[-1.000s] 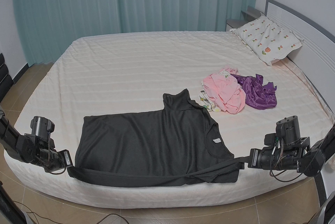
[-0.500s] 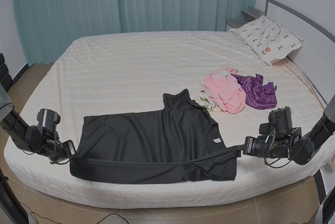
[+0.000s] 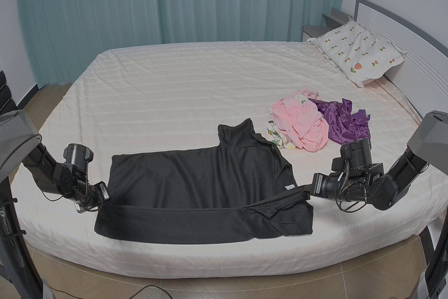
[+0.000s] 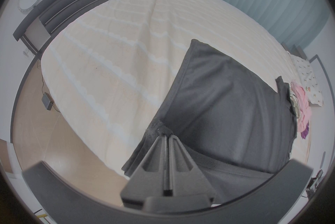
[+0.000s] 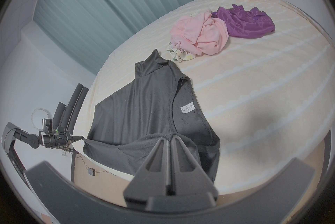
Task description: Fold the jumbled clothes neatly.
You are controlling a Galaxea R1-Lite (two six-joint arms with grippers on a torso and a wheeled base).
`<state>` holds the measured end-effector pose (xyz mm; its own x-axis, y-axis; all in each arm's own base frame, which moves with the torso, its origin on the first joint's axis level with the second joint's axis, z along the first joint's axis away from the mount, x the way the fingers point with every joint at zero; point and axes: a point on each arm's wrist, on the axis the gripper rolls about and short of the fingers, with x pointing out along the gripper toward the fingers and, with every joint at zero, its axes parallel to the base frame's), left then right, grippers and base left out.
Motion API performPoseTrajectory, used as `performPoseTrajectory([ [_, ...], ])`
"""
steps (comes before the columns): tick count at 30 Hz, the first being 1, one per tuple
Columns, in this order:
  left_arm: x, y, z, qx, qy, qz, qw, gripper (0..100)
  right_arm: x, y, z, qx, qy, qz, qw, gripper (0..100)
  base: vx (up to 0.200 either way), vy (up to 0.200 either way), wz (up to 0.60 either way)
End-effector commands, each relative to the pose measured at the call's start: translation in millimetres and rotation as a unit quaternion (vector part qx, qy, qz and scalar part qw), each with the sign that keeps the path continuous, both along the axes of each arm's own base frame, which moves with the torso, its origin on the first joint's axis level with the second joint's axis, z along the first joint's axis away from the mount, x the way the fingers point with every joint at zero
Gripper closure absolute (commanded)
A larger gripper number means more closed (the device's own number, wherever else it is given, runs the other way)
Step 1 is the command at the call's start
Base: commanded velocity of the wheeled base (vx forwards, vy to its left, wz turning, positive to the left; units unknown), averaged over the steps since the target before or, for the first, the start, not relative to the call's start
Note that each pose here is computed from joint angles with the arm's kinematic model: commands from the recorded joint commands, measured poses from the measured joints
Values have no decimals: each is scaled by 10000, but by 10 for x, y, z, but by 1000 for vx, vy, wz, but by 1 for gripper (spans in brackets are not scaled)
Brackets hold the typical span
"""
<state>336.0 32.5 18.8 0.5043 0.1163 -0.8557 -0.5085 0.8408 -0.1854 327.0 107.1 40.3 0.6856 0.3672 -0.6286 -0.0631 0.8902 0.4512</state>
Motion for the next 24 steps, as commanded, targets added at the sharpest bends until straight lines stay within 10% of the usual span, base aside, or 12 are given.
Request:
performPoseTrajectory([
  [1, 166, 16, -230, 84, 166, 93, 9998, 100, 139, 42, -200, -50, 149, -13, 9999, 100, 0, 0, 0],
  [13, 336, 15, -340, 101, 121, 78, 9998, 100, 346, 106, -458, -158, 233, -152, 9995, 100, 0, 0, 0],
  [14, 358, 11, -341, 95, 96, 84, 9999, 100, 369, 107, -468, -145, 196, -160, 9996, 0, 0, 0, 0],
  [15, 378, 19, -343, 89, 71, 105, 9999, 100, 384, 112, -483, -138, 175, -160, 9996, 0, 0, 0, 0],
  [16, 400, 15, -339, 80, 38, 117, 9999, 0, 405, 118, -504, -128, 147, -171, 9997, 0, 0, 0, 0],
  [24, 467, 44, -303, -113, -135, 471, 9987, 0, 494, 140, -417, 509, -91, -752, 9958, 0, 0, 0, 0],
])
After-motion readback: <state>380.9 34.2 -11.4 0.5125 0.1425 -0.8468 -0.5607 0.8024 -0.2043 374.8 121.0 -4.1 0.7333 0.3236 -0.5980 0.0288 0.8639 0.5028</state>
